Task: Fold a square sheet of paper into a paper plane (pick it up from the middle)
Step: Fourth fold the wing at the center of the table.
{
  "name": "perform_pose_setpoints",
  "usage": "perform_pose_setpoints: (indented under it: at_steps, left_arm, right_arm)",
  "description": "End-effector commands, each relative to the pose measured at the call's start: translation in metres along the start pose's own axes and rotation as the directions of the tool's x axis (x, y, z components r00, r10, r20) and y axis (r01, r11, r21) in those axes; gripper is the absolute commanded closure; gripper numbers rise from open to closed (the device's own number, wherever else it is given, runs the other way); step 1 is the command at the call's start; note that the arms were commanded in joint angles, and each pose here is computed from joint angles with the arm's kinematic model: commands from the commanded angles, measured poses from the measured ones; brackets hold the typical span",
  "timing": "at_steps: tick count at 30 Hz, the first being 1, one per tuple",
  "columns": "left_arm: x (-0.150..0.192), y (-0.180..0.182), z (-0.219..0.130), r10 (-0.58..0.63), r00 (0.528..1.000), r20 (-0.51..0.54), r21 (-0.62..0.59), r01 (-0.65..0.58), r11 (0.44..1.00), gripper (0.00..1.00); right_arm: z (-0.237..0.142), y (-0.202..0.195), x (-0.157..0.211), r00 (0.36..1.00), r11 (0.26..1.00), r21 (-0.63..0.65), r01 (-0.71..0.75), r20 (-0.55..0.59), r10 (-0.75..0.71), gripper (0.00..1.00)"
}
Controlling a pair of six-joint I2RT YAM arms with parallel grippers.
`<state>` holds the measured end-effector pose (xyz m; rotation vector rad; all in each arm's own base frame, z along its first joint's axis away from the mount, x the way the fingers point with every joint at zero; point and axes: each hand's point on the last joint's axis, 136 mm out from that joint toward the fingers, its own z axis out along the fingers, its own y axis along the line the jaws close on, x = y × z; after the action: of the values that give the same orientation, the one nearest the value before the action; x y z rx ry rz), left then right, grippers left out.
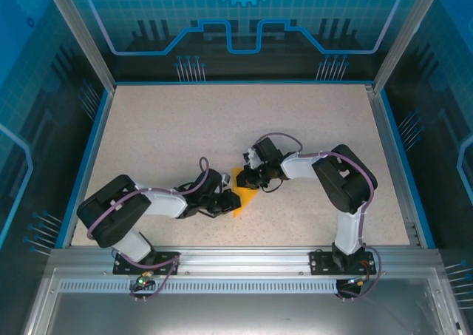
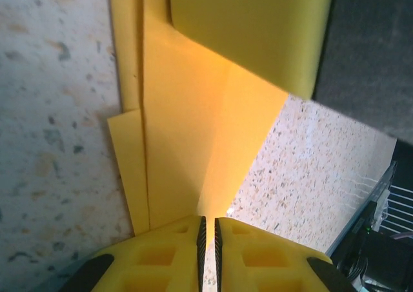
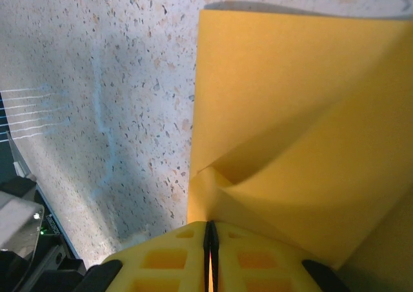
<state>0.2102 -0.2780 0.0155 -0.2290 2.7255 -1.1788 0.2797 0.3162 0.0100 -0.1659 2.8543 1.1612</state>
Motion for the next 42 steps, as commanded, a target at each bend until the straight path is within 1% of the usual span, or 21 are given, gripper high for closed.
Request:
perform_pose_setpoints:
  at_steps: [1,11,18,22,24,28,31,35,38,42]
  left_arm:
    - [0.04,0.033,-0.005,-0.053,0.991,-0.123,-0.12,0.038,0.992,0.84]
    - [0.055,0.048,-0.015,-0.062,0.987,-0.147,-0.142,0.041,0.989,0.83]
    - [0.059,0.036,-0.019,-0.008,0.984,-0.179,-0.118,-0.013,0.993,0.83]
    - [0.047,0.026,-0.027,0.019,0.993,-0.119,-0.113,-0.033,0.993,0.83]
    - [0.037,0.017,-0.033,0.04,0.997,-0.07,-0.106,-0.047,0.993,0.83]
    - [0.016,-0.008,-0.041,0.09,0.995,0.03,-0.064,-0.088,0.994,0.83]
    - [0.003,-0.024,-0.04,0.099,0.993,0.07,-0.017,-0.099,0.995,0.83]
    - [-0.003,-0.037,-0.027,0.103,0.993,0.052,0.012,-0.104,0.995,0.83]
    - [-0.003,-0.028,-0.014,0.082,0.996,0.03,-0.012,-0.082,0.997,0.84]
    - [0.011,-0.011,0.0,0.032,0.999,-0.041,-0.029,-0.033,0.999,0.85]
  right_arm:
    - [0.018,-0.057,0.032,0.994,0.981,0.181,-0.068,-0.075,0.082,0.88]
    - [0.018,-0.06,0.033,0.993,0.98,0.186,-0.074,-0.074,0.089,0.88]
    - [0.019,-0.061,0.034,0.993,0.979,0.188,-0.074,-0.079,0.09,0.88]
    - [0.018,-0.06,0.033,0.993,0.98,0.186,-0.073,-0.076,0.088,0.88]
    - [0.018,-0.059,0.033,0.993,0.98,0.183,-0.072,-0.076,0.087,0.88]
    - [0.017,-0.057,0.032,0.994,0.981,0.18,-0.067,-0.075,0.082,0.88]
    - [0.016,-0.057,0.032,0.994,0.981,0.181,-0.066,-0.073,0.081,0.88]
    - [0.016,-0.057,0.032,0.994,0.981,0.182,-0.068,-0.073,0.082,0.88]
    - [0.015,-0.057,0.032,0.994,0.981,0.182,-0.067,-0.072,0.082,0.88]
    - [0.014,-0.058,0.033,0.994,0.981,0.185,-0.066,-0.073,0.081,0.88]
